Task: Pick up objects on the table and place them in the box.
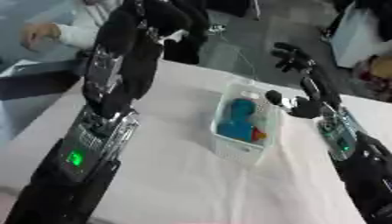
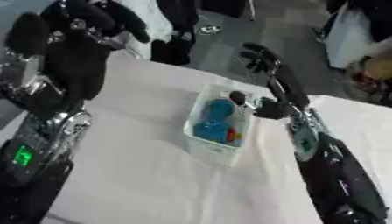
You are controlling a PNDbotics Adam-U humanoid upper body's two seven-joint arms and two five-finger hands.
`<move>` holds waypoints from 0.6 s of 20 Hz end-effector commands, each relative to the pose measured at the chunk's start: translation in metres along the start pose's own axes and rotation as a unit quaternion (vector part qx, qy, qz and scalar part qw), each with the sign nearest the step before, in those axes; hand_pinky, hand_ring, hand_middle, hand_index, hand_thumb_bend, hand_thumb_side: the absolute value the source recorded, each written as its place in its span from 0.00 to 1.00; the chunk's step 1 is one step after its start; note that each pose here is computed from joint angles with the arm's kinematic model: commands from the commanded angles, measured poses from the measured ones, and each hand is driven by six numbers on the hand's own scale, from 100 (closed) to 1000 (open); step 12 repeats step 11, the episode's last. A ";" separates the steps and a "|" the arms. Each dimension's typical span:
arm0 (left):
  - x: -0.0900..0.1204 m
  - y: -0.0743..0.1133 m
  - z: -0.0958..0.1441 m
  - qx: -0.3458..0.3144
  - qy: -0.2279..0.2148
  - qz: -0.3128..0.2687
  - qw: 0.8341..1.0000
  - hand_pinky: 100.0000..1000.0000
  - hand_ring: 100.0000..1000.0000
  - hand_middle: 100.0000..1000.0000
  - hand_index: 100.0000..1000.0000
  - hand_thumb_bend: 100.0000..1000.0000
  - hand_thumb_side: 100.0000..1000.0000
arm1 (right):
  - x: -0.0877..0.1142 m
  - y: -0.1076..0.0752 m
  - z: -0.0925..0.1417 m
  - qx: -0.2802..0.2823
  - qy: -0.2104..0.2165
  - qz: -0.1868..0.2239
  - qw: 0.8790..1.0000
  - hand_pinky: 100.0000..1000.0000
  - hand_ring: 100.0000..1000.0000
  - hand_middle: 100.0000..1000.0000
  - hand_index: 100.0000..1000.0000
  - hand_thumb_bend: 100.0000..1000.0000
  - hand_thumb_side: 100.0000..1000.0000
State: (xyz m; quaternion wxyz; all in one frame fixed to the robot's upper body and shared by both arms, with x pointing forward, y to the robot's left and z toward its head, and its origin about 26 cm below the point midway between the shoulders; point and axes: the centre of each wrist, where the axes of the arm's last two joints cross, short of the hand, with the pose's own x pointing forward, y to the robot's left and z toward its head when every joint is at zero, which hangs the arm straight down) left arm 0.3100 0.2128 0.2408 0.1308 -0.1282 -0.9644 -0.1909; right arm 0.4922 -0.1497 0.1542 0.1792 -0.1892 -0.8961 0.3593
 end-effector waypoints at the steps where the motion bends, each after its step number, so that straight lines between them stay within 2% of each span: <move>1: 0.005 0.002 -0.006 -0.007 -0.008 -0.005 1.000 0.49 0.54 0.77 0.62 0.20 0.90 | 0.001 -0.029 -0.011 -0.050 -0.027 0.004 0.998 0.54 0.64 0.89 0.86 0.58 1.00; 5: 0.004 0.002 -0.005 -0.004 -0.005 -0.003 1.000 0.49 0.54 0.77 0.62 0.20 0.90 | 0.012 -0.060 -0.006 -0.105 -0.059 -0.012 0.993 0.57 0.69 0.90 0.87 0.55 1.00; 7: 0.004 0.002 -0.004 -0.005 -0.003 -0.002 1.000 0.49 0.54 0.77 0.62 0.20 0.90 | 0.022 -0.077 0.002 -0.136 -0.078 -0.025 0.987 0.58 0.71 0.90 0.88 0.48 1.00; 8: 0.004 0.002 -0.004 -0.005 -0.002 -0.003 1.000 0.49 0.54 0.77 0.62 0.19 0.90 | 0.028 -0.084 0.008 -0.150 -0.083 -0.032 0.985 0.59 0.72 0.90 0.88 0.41 1.00; 11: 0.004 0.003 -0.002 -0.002 0.001 -0.006 1.000 0.49 0.54 0.77 0.62 0.19 0.90 | 0.053 -0.098 0.027 -0.189 -0.090 -0.064 0.976 0.58 0.72 0.89 0.87 0.37 1.00; 12: 0.004 0.003 -0.002 -0.002 0.001 -0.006 1.000 0.49 0.54 0.77 0.62 0.19 0.90 | 0.053 -0.098 0.027 -0.189 -0.090 -0.064 0.976 0.58 0.72 0.89 0.87 0.37 1.00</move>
